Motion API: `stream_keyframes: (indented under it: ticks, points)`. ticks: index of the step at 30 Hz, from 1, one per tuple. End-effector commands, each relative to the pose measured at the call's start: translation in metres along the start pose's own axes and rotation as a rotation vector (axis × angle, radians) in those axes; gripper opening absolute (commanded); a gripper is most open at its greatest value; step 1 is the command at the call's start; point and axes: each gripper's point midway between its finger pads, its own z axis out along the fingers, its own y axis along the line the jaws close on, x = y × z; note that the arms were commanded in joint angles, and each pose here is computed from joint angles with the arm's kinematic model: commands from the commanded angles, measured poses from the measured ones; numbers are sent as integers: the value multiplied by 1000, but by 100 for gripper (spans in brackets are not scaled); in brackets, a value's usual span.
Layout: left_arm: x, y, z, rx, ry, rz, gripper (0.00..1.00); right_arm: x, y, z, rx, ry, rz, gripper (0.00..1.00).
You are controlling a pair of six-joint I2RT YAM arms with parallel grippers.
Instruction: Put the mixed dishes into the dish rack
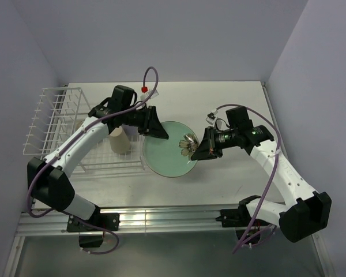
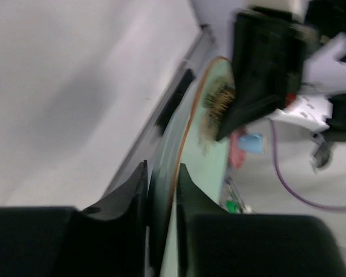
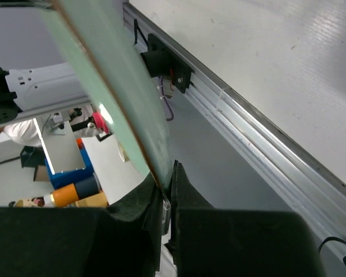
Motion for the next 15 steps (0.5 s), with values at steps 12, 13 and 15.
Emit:
stream_keyframes:
  ticks: [12, 13, 15]
  points:
    - [16, -94, -38, 269, -44, 122, 0, -31, 64, -6, -166, -8, -238, 18]
    - [16, -91, -39, 246, -48, 116, 0, -31, 64, -5, -157, -7, -242, 28]
    - [10, -93, -42, 212, -66, 129, 0, -34, 66, -6, -148, -13, -255, 52]
